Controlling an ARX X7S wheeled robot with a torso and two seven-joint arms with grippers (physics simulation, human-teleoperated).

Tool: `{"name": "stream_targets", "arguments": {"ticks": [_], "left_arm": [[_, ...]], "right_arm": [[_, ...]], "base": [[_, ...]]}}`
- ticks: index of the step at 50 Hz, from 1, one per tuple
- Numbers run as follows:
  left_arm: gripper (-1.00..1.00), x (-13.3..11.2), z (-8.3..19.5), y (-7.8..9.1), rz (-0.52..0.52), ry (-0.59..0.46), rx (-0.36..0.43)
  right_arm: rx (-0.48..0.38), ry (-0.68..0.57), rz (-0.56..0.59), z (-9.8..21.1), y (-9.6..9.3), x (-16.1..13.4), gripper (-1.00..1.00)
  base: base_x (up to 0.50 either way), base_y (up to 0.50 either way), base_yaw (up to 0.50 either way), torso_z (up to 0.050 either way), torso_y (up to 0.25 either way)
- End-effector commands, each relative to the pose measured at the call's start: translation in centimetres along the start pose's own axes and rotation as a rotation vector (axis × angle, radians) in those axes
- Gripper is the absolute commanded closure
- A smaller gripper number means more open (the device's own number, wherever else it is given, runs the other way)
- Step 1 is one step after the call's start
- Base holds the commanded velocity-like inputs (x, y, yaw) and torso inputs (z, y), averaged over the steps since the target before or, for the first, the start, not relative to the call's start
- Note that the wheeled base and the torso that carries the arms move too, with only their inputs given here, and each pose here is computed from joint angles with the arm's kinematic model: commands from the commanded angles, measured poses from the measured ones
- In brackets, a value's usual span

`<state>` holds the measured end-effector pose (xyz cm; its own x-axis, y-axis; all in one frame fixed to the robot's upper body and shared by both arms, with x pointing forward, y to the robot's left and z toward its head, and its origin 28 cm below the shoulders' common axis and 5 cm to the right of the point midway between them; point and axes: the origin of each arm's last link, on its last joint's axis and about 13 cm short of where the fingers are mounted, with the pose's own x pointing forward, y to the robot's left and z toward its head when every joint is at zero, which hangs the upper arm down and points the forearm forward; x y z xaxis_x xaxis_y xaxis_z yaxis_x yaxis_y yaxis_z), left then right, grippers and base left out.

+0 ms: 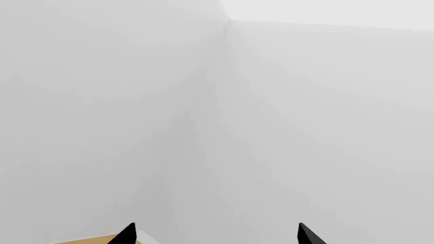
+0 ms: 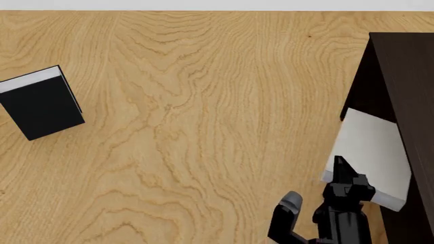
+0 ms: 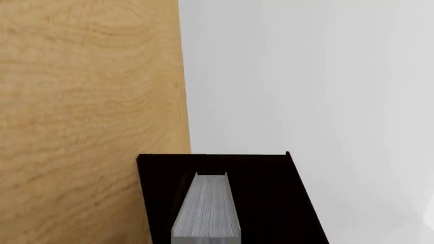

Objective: Pick up the book on the right and place it on the cabinet shelf.

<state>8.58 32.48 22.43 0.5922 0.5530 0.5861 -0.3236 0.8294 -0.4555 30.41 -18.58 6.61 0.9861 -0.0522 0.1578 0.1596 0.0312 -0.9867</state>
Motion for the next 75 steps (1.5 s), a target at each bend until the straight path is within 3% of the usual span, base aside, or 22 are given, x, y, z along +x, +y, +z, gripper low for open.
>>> {"name": "stream_targets", "arguments": {"ticks": [1,54,55,67,75], "left_arm": [[-1.00,0.0,0.1,-0.1,0.000,-0.001,-0.002],[-1.00,0.0,0.0,0.0,-0.003,0.002,-0.010],[-1.00,0.0,0.0,0.0,-0.003,0.002,-0.010],[-1.00,0.0,0.0,0.0,-0.004,0.000,-0.011],[-1.00,0.0,0.0,0.0,-0.005,0.002,-0.013]], "right_arm": [[-0.057,0.028,-0.041,-0.6,-0.6,0.7,1.00],[-0.047,0.132,0.080,-1.5,-0.5,1.1,1.00],[-0.046,0.125,0.073,-1.5,-0.5,1.1,-1.00],[-0.038,0.120,0.069,-1.2,-0.7,0.8,-1.00],[0.010,0.042,0.111,-0.1,-1.2,0.0,-1.00]], "base": [[0.00,0.00,0.00,0.000,0.000],[0.00,0.00,0.00,0.000,0.001],[0.00,0.00,0.00,0.010,0.000],[0.00,0.00,0.00,0.000,0.001],[0.00,0.00,0.00,0.000,0.000]]}}
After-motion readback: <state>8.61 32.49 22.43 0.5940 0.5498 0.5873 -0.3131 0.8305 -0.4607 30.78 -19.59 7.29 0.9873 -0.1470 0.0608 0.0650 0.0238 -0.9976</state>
